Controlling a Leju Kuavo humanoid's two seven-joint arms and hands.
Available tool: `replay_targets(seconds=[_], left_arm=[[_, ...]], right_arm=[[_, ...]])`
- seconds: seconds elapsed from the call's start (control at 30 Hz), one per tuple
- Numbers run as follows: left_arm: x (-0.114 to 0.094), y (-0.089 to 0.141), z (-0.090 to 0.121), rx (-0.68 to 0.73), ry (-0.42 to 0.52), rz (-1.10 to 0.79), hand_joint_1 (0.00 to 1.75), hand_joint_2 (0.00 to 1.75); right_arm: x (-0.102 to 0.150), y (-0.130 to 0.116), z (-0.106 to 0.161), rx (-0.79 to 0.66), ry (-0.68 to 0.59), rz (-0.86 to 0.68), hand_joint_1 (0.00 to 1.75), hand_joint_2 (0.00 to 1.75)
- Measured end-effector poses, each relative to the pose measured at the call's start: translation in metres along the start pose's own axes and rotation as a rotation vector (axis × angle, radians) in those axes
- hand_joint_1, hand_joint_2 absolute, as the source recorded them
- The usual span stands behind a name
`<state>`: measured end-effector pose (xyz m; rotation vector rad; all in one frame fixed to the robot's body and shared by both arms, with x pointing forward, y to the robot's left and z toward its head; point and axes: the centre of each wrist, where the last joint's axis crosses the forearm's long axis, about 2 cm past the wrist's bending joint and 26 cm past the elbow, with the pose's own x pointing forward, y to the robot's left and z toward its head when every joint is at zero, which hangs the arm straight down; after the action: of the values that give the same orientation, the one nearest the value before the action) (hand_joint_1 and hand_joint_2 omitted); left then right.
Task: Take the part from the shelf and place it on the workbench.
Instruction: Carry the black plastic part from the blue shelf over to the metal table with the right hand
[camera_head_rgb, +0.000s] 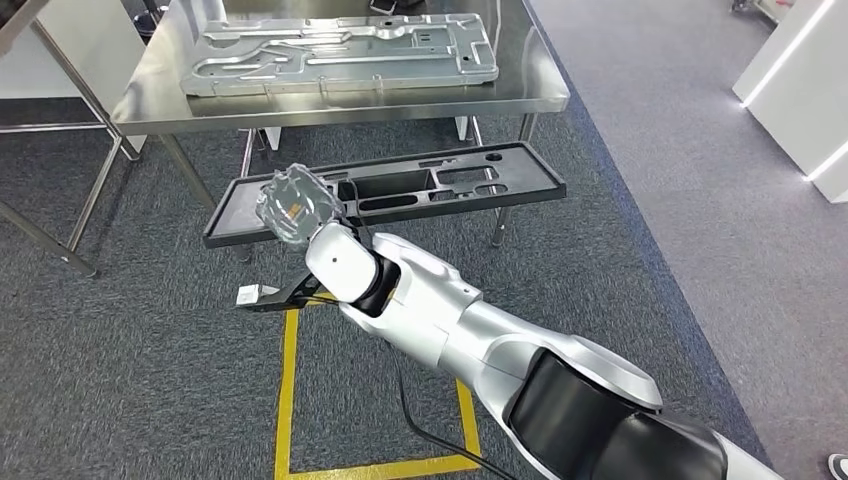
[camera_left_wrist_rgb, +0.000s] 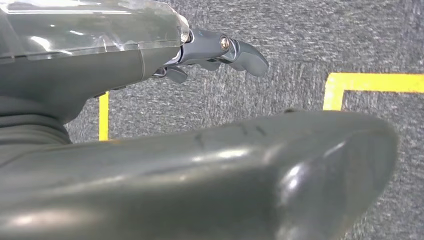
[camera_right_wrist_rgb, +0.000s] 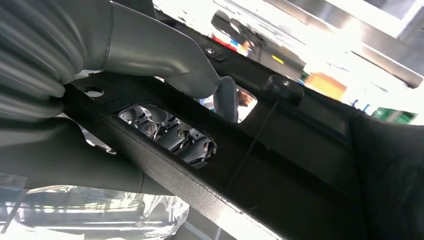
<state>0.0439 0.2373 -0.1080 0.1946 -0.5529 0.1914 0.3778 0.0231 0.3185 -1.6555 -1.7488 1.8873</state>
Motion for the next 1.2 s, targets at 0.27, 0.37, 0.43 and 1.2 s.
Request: replay_targets(seconds=[0.27, 0.37, 0.43, 1.2], left_arm=[[0.002, -0.001, 0.000, 0.000, 0.002, 0.003, 0.00, 0.00], [0.002, -0.002, -0.001, -0.001, 0.002, 0.005, 0.00, 0.00], [0.002, -0.002, -0.001, 0.000, 0.003, 0.006, 0.00, 0.00], [-0.001, -0.001, 0.001, 0.025, 0.020, 0.021, 0.00, 0.00]], right_arm=[[0.000, 0.002, 0.002, 0.000, 0.003, 0.002, 1.75, 1.75], [-0.001, 0.000, 0.001, -0.004, 0.008, 0.006, 1.75, 1.75], [-0.001, -0.001, 0.001, -0.004, 0.009, 0.007, 1.75, 1.75], [-0.009, -0.022, -0.004, -0.045, 0.022, 0.008, 1.75, 1.75]])
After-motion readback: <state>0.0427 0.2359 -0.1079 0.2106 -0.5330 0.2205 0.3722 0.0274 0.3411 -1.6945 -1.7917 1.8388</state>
